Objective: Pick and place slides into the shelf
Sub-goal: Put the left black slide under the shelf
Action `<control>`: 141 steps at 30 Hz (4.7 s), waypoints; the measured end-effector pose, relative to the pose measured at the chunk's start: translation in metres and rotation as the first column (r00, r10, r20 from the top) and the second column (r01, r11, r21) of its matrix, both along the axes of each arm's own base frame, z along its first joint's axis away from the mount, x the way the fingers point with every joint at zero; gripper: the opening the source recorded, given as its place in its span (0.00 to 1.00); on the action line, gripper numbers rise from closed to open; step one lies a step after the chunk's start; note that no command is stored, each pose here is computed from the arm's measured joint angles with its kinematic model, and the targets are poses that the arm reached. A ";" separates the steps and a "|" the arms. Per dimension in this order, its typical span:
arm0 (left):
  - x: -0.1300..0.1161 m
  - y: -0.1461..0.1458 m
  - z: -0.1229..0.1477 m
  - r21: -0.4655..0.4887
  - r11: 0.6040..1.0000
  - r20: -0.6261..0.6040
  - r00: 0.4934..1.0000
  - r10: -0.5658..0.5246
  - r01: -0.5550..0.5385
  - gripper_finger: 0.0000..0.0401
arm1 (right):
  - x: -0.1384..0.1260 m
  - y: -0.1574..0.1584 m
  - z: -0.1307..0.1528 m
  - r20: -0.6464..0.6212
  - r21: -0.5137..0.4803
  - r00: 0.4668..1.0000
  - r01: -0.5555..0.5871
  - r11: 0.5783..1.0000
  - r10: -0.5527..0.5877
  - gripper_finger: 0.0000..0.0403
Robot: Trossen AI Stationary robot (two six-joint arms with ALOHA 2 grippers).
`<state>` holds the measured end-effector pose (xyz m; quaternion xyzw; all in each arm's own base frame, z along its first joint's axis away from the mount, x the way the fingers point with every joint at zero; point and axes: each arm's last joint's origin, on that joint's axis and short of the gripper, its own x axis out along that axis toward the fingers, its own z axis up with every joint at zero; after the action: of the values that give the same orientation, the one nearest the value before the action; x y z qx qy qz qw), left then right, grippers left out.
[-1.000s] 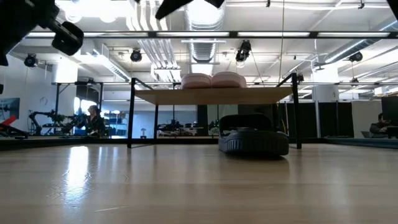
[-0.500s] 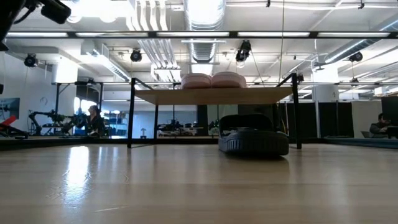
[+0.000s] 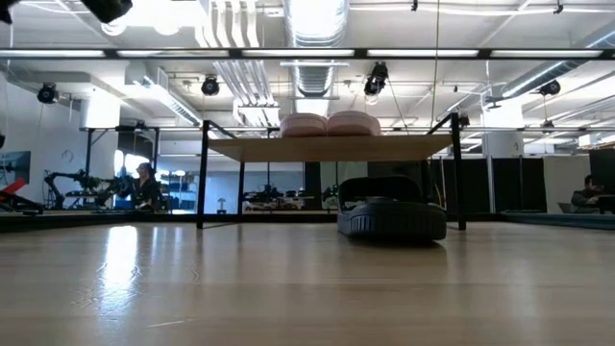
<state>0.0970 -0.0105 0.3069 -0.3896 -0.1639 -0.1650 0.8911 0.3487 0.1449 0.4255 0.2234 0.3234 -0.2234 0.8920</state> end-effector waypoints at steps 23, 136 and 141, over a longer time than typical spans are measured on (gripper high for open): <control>0.051 -0.039 0.011 -0.001 0.992 -0.891 0.450 -0.057 0.123 0.00 | -0.008 0.045 -0.008 0.038 0.095 0.981 -0.196 0.976 0.193 0.40; 0.119 -0.201 -0.133 0.379 0.914 -0.435 -0.844 0.314 0.145 0.48 | -0.251 -0.092 -0.119 0.324 0.058 0.931 -0.198 0.978 0.170 0.23; 0.116 -0.198 -0.128 0.372 0.915 -0.452 -0.831 0.325 0.155 0.32 | -0.251 -0.092 -0.119 0.324 0.056 0.932 -0.191 0.980 0.163 0.22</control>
<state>0.2131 -0.2083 0.1788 -0.1175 0.7553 0.4476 0.4640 0.0977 0.0524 0.3064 0.2648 0.2036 -0.0891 0.9383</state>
